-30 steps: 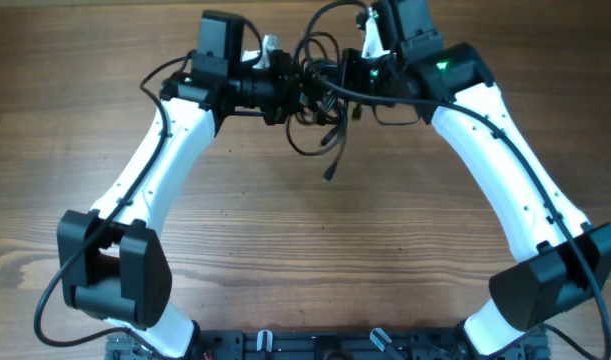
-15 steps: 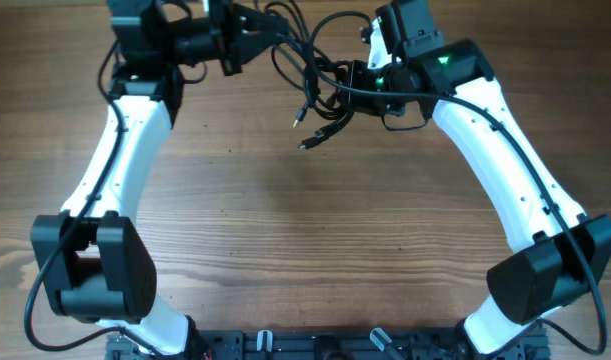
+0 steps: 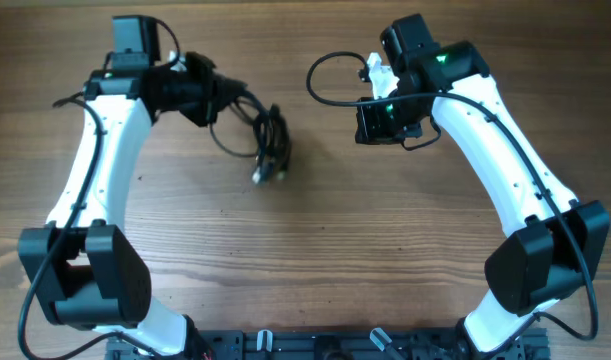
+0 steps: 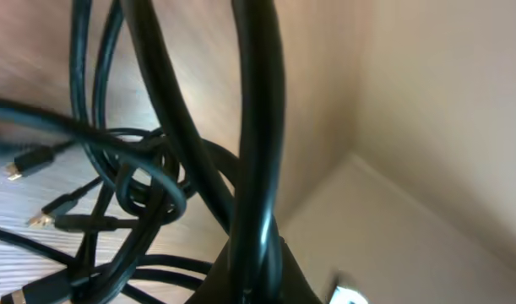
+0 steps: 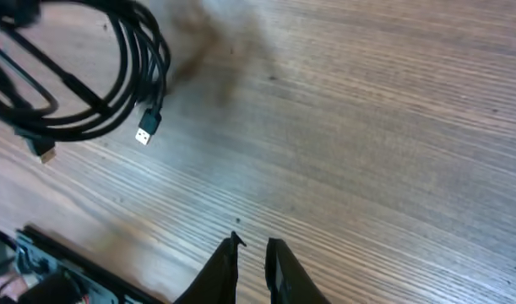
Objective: Untangle cables
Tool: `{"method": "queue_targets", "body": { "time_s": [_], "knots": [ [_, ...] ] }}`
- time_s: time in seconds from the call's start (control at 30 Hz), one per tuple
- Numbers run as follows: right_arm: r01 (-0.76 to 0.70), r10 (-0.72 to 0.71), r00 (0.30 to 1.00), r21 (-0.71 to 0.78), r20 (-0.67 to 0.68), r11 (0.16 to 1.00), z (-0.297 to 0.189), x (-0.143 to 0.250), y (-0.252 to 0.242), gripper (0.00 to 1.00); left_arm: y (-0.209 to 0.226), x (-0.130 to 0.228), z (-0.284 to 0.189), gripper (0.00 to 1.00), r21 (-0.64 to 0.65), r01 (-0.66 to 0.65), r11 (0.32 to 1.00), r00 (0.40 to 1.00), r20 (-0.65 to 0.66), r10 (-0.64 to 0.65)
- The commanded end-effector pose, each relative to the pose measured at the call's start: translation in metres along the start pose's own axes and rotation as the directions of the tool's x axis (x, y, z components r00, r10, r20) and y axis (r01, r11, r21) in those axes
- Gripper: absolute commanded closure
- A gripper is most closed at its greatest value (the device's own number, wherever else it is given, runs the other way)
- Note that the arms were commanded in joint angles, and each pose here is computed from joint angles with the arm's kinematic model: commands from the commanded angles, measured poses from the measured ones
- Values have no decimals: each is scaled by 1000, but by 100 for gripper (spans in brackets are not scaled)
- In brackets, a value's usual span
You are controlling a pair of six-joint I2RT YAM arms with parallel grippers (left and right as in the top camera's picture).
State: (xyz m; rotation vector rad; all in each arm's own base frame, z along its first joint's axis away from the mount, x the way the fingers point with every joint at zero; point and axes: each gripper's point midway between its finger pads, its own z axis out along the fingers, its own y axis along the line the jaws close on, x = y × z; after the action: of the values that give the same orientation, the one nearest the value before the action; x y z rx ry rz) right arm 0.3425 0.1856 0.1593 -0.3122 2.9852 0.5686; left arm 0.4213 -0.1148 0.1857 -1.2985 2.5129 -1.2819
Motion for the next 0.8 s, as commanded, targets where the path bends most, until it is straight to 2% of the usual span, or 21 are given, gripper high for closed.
{"method": "queue_targets", "body": {
  "time_s": [0.0,0.07,0.1,0.13,0.17,0.27,0.33,0.43,0.5,0.7,0.77],
  "knots": [
    [37,-38,999,-34,-19,999,5,2,5,84,-5,16,4,96,-50,-133,990,989,63,136],
    [97,-93,995,-166,32,981,2,-9,29,74,-8,34,13,96,-51,-158,986,987,20,159],
    [204,-177,978,-318,110,926,-8,-20,59,59,-9,43,16,96,-45,-142,989,990,-10,141],
    [240,-196,968,-366,155,899,-13,-26,70,47,-11,49,17,96,-36,-123,992,992,-34,122],
    [270,-209,959,-387,192,881,-17,-32,77,39,-12,53,17,96,-26,-91,996,994,-59,89],
    [333,-251,934,-364,256,870,-15,-43,94,31,-17,66,16,96,-13,39,999,991,-124,-40],
    [273,-211,946,-254,248,928,-4,-49,84,31,-19,74,15,96,-20,153,988,973,-172,-154],
    [273,-218,942,-205,255,940,0,-52,82,31,-24,88,12,96,-42,286,957,924,-253,-287],
    [277,-224,936,-175,271,945,1,-57,79,32,-26,95,10,96,-53,319,946,901,-292,-320],
    [309,-251,920,-164,300,937,6,-62,89,46,-29,104,7,94,-72,361,930,865,-346,-363],
    [291,-234,929,-171,288,941,11,-61,91,57,-33,117,4,96,-109,417,902,812,-402,-424]
  ]
}}
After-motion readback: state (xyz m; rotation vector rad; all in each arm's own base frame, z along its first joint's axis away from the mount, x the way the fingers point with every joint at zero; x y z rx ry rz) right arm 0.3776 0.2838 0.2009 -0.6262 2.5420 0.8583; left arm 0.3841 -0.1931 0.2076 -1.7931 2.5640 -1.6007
